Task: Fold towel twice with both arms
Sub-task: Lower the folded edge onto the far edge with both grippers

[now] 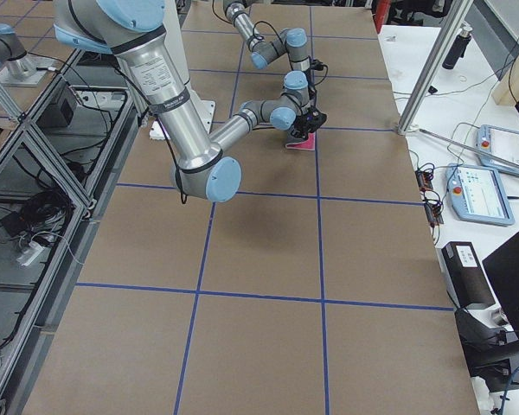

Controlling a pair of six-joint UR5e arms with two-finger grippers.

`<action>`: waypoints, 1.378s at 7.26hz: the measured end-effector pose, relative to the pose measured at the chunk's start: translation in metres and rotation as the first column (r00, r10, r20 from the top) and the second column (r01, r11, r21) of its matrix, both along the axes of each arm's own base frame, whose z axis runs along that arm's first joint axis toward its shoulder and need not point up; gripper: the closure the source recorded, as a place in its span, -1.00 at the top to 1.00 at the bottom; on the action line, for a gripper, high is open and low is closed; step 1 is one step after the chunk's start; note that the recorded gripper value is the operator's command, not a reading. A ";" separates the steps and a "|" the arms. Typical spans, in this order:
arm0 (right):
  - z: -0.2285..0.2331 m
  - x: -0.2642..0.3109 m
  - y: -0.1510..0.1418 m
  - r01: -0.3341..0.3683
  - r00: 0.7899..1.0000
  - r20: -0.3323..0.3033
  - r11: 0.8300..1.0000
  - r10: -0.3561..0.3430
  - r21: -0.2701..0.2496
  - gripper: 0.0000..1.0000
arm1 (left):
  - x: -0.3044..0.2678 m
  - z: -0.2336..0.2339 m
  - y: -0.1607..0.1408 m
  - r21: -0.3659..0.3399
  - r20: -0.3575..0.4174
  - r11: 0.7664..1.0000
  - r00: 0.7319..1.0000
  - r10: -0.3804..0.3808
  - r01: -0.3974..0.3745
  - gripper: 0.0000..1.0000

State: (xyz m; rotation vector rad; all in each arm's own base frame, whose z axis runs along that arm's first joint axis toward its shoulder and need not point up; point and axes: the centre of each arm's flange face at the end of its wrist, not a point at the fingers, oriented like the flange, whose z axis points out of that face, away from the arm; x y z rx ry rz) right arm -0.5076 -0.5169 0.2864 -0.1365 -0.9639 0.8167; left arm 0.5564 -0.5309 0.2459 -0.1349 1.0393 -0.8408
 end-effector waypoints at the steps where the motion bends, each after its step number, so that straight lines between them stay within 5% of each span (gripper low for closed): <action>1: 0.000 -0.002 -0.002 0.000 1.000 -0.002 1.000 0.000 0.000 -1.00 | -0.001 0.001 -0.002 0.009 0.006 1.000 1.000 0.004 -0.004 -1.00; 9: 0.002 0.000 -0.013 -0.005 1.000 -0.014 1.000 0.005 0.002 -1.00 | -0.009 0.002 -0.012 0.017 0.013 1.000 1.000 -0.006 0.006 -1.00; 10: 0.002 0.000 -0.013 -0.004 1.000 -0.014 1.000 0.004 0.003 -1.00 | -0.008 0.003 -0.013 0.016 0.014 1.000 1.000 -0.006 0.006 -0.71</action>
